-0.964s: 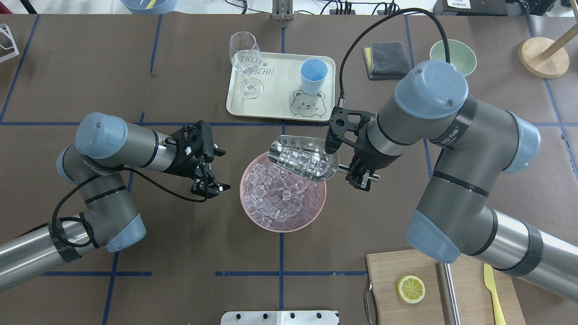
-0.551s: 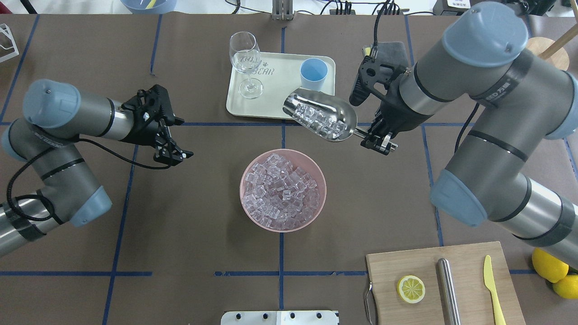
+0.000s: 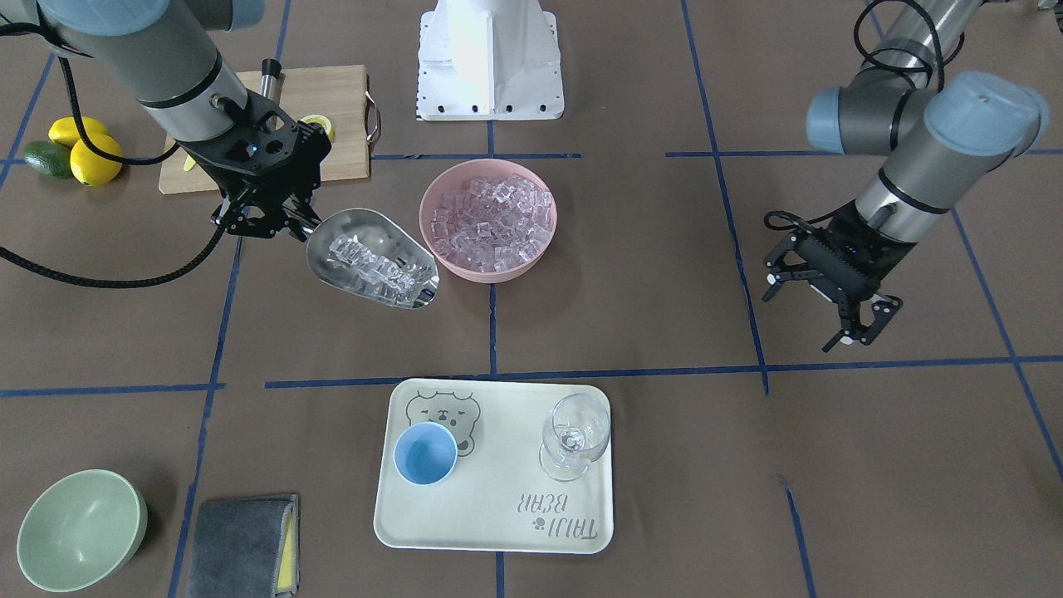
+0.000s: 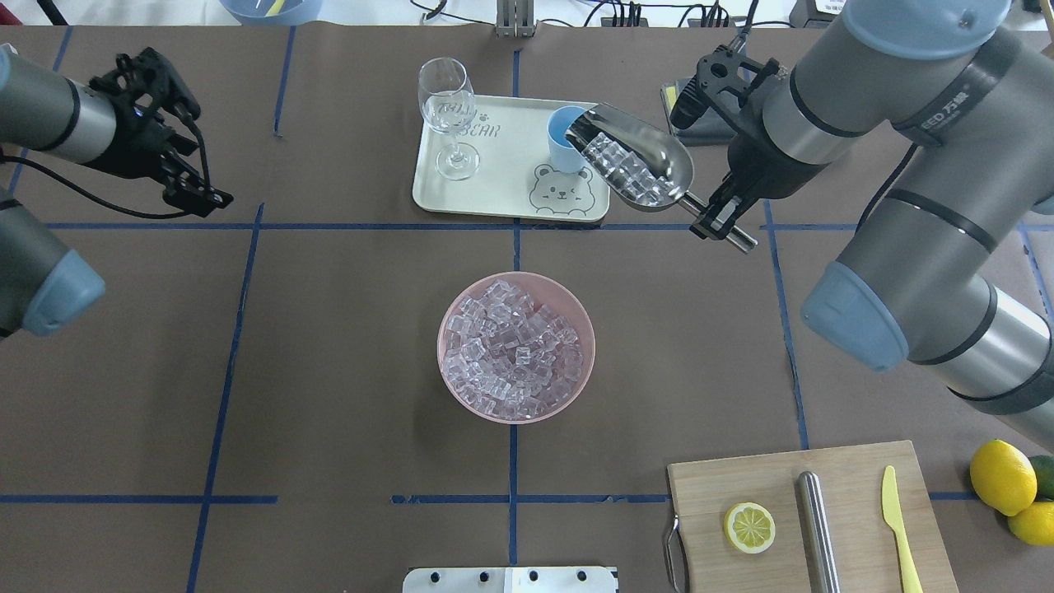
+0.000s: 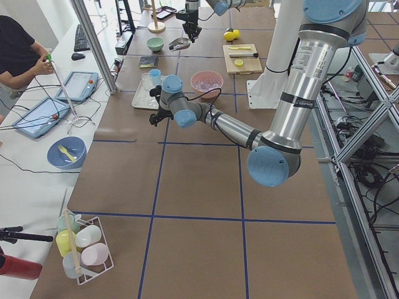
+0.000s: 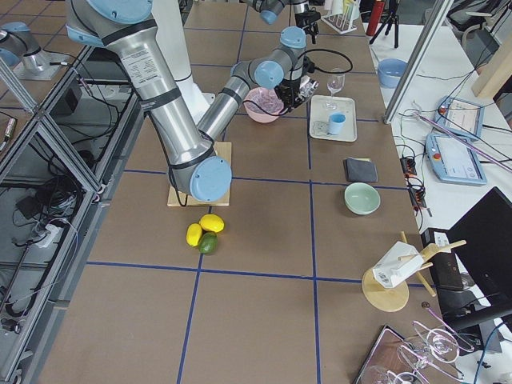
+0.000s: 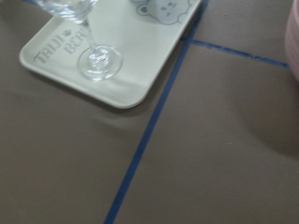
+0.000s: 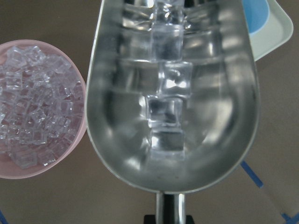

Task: Put ice in cup with scoop
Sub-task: 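Carry the scoop to the blue cup on the tray while the left arm retracts, then tilt the scoop over the blue cup to pour the ice in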

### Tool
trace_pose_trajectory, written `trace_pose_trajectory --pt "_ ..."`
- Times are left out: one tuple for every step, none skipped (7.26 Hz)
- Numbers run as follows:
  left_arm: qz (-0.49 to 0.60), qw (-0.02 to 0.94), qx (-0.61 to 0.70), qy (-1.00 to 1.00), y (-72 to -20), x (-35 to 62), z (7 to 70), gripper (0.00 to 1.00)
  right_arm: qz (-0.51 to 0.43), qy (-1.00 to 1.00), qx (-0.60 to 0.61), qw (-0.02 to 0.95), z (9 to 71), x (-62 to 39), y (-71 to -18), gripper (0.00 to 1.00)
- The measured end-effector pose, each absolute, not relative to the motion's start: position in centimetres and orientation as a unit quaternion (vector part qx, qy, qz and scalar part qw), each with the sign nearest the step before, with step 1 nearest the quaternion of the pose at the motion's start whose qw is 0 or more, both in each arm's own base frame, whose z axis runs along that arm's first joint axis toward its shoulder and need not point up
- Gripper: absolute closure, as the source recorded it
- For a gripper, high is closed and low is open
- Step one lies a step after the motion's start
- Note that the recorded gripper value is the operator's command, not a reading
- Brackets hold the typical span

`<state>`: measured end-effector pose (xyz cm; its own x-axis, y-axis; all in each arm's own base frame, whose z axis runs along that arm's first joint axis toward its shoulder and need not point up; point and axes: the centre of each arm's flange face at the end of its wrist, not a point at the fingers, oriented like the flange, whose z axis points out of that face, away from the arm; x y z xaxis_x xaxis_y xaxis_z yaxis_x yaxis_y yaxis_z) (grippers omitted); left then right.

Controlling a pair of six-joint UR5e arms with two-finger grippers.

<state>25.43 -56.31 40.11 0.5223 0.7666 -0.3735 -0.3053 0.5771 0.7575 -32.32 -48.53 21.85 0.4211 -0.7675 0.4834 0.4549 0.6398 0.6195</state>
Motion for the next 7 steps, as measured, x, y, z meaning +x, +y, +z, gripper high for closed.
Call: trace_pose_trajectory --pt "0.306 0.83 0.298 0.36 -56.9 22.0 41.7 0.0 -0.348 -0.384 0.174 0.838 22.3 -32.1 -48.8 1.0" --pt "0.286 0.842 0.287 0.355 -57.2 19.3 43.2 0.0 -0.33 -0.379 0.153 0.851 22.5 -32.2 -49.3 1.0" --pt "0.268 0.852 0.28 0.35 -57.4 17.1 44.4 0.0 -0.312 -0.376 0.134 0.862 22.1 -32.8 -50.4 1.0" --pt "0.254 0.862 0.27 0.346 -57.3 15.5 45.6 0.0 -0.289 -0.376 0.117 0.873 21.2 -33.9 -51.7 1.0" --pt "0.238 0.874 0.25 0.341 -57.5 14.1 46.5 0.0 -0.269 -0.377 0.102 0.88 20.5 -34.9 -53.0 1.0" --pt "0.214 0.891 0.222 0.334 -58.0 12.1 46.7 0.0 -0.259 -0.375 0.09 0.886 20.5 -35.9 -54.1 1.0" --pt "0.19 0.901 0.208 0.329 -58.5 9.8 46.3 0.0 -0.253 -0.37 0.077 0.891 20.9 -36.9 -55.2 1.0"
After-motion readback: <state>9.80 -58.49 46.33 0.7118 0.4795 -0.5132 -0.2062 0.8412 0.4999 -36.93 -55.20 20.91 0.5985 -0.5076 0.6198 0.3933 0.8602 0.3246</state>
